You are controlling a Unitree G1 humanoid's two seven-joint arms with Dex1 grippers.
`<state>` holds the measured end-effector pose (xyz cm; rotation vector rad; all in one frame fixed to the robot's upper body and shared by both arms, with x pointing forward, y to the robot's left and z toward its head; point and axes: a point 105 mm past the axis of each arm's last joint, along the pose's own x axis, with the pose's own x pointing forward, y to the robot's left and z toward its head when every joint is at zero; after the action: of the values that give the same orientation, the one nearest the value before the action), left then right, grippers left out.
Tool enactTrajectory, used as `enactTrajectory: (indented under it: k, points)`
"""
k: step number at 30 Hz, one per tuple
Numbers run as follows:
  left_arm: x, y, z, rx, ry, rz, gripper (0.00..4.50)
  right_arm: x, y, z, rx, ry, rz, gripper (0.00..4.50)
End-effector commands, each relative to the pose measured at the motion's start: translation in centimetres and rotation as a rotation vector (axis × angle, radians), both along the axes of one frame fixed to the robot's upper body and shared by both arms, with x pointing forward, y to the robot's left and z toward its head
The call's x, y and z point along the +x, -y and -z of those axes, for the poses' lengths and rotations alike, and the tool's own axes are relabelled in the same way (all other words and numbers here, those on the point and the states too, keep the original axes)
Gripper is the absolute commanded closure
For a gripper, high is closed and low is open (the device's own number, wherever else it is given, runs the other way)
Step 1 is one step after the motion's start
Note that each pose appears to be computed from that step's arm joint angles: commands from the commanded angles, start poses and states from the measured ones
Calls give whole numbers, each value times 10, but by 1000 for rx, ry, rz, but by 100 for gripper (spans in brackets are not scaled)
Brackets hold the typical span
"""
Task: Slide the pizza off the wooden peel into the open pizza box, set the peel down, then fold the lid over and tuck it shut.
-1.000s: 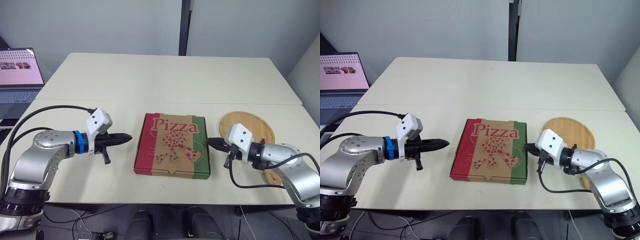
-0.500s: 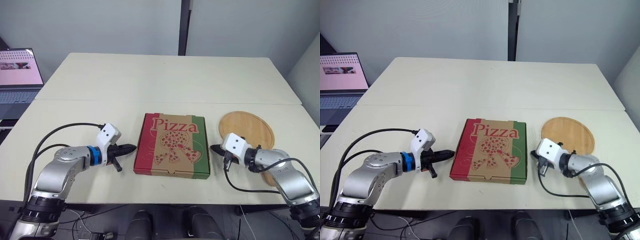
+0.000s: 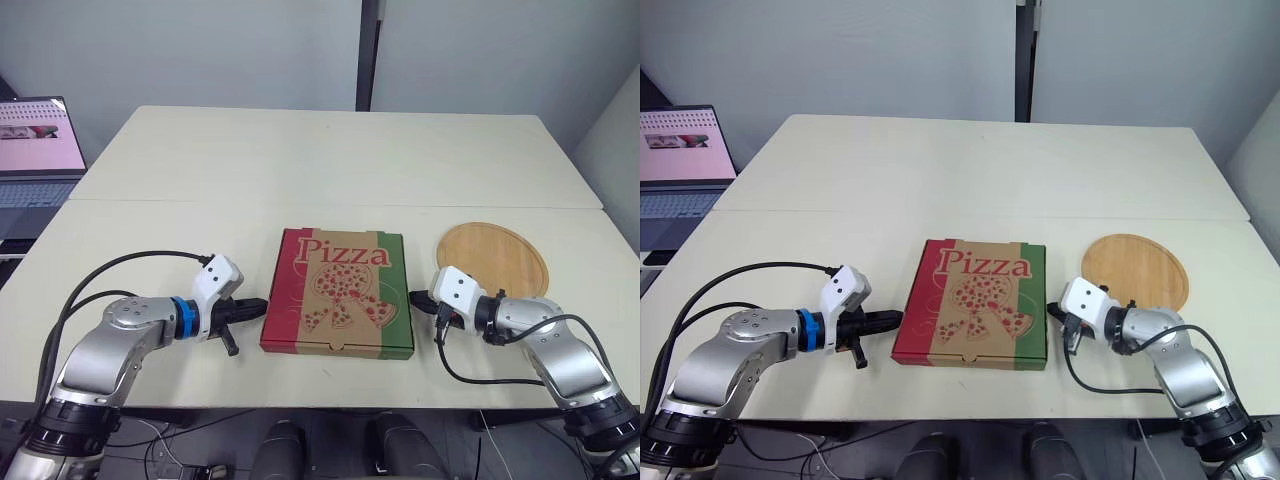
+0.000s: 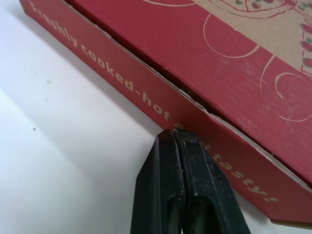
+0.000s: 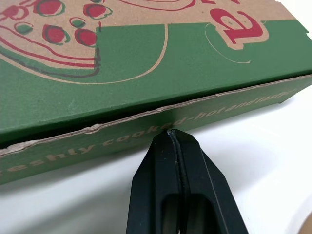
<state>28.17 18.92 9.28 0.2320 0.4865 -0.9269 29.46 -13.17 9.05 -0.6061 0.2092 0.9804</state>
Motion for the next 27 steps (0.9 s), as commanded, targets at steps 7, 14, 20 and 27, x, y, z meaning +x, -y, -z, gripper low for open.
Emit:
enactTrajectory:
  k: [7,14,20,27]
  points:
    - [-5,11,-10,-19,28,54,450,-2,-20,-16,34,50,-86,448]
    - [0,-3,-14,10,47,26,450,-2,-8,-16,11,52,-46,448]
    - [0,-32,-30,72,80,36,450,-4,22,-27,13,27,27,448]
    - [3,-85,-55,172,152,3,450,-18,59,-52,-44,19,25,448]
